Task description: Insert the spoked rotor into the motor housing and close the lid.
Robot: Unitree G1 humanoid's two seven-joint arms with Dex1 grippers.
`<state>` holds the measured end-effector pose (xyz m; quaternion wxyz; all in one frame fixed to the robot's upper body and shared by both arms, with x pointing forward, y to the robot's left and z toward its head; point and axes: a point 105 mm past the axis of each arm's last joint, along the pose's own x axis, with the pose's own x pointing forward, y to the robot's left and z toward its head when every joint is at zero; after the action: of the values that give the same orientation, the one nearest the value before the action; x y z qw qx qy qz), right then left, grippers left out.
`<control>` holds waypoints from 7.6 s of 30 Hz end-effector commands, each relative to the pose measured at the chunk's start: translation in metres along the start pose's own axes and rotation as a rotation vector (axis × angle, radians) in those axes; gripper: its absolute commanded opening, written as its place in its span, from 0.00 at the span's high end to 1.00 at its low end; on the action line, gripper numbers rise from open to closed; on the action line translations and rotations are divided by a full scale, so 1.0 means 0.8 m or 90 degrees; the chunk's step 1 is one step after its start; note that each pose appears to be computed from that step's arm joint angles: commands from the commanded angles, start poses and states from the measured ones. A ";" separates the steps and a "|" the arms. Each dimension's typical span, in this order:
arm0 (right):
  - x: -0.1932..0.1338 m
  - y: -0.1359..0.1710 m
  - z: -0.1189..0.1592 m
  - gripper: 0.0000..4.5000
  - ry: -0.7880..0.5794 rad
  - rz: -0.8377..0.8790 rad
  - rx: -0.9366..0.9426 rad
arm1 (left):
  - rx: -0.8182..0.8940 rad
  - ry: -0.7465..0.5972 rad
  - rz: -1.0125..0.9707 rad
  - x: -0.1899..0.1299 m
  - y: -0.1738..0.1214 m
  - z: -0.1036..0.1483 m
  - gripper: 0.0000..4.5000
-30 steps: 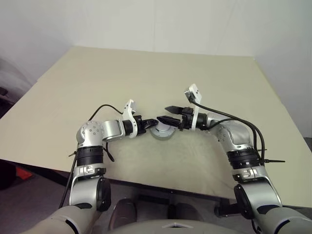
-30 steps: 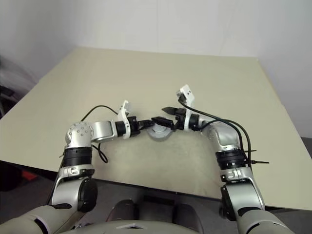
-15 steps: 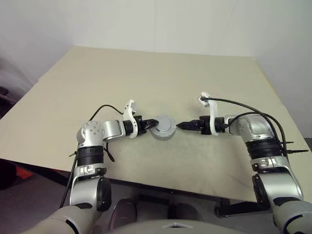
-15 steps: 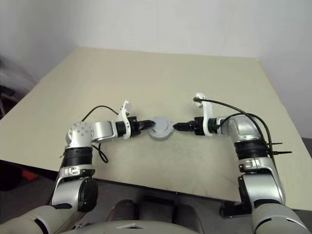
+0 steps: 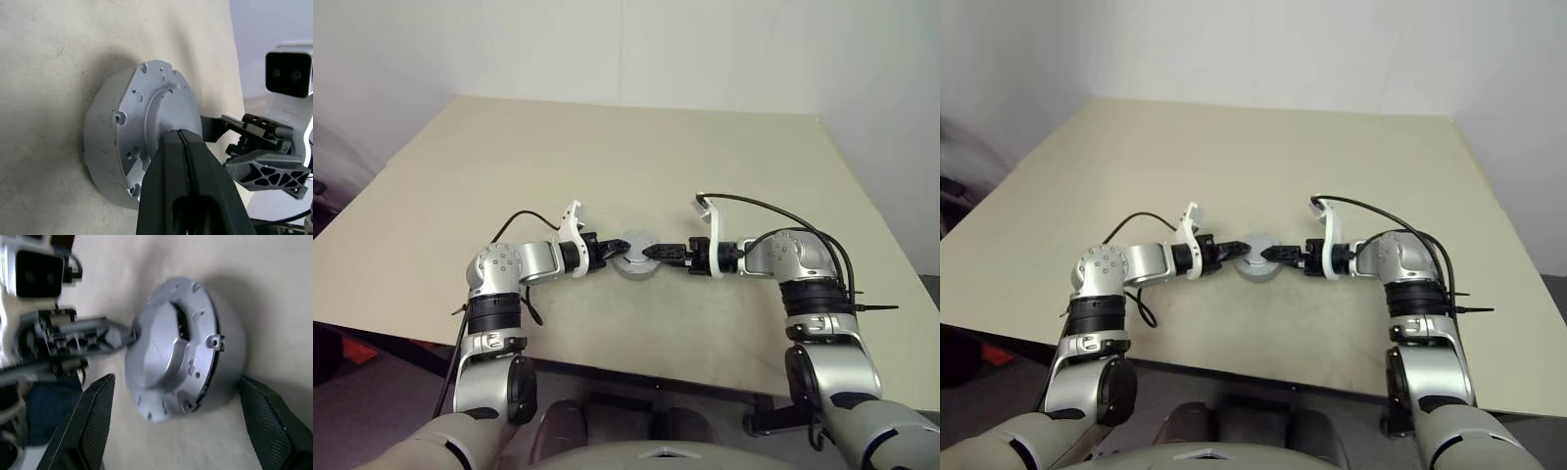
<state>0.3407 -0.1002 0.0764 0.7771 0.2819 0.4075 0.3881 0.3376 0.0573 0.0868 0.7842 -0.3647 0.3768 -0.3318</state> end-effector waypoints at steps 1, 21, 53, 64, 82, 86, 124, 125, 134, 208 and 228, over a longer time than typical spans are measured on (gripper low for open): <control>0.017 0.028 0.007 0.01 -0.009 0.056 0.029 | 0.010 -0.009 0.014 -0.004 0.001 0.004 1.00; 0.043 0.067 0.006 0.01 -0.008 0.108 0.073 | 0.014 -0.032 0.032 -0.013 0.007 0.010 1.00; 0.048 0.026 0.042 0.54 -0.126 0.025 0.121 | 0.050 -0.230 -0.139 -0.059 -0.044 0.054 1.00; 0.065 0.052 0.081 0.54 -0.218 0.098 0.271 | 0.017 -0.346 -0.167 -0.103 -0.040 0.068 1.00; 0.049 0.095 0.120 0.54 -0.278 0.198 0.345 | -0.065 -0.446 -0.117 -0.136 -0.008 0.065 0.91; 0.040 0.105 0.128 0.54 -0.289 0.227 0.344 | -0.089 -0.470 -0.104 -0.139 0.003 0.070 0.66; 0.032 0.148 0.086 0.54 -0.190 0.282 0.220 | -0.174 -0.332 -0.313 -0.091 -0.060 0.069 0.16; 0.032 0.148 0.086 0.54 -0.190 0.281 0.220 | -0.173 -0.333 -0.314 -0.092 -0.060 0.070 0.16; 0.034 0.143 0.090 0.54 -0.199 0.269 0.225 | -0.175 -0.348 -0.304 -0.101 -0.053 0.070 0.16; 0.034 0.098 0.110 0.01 -0.314 0.139 0.176 | -0.179 -0.499 -0.204 -0.123 -0.009 0.098 0.52; 0.044 0.090 0.101 0.01 -0.277 0.122 0.181 | -0.259 -0.684 -0.011 -0.210 0.092 0.091 0.52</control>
<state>0.3941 -0.0441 0.1441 0.7573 0.5065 0.2683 0.3131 0.3324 0.2446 0.0994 0.7691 -0.6388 0.0107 -0.0178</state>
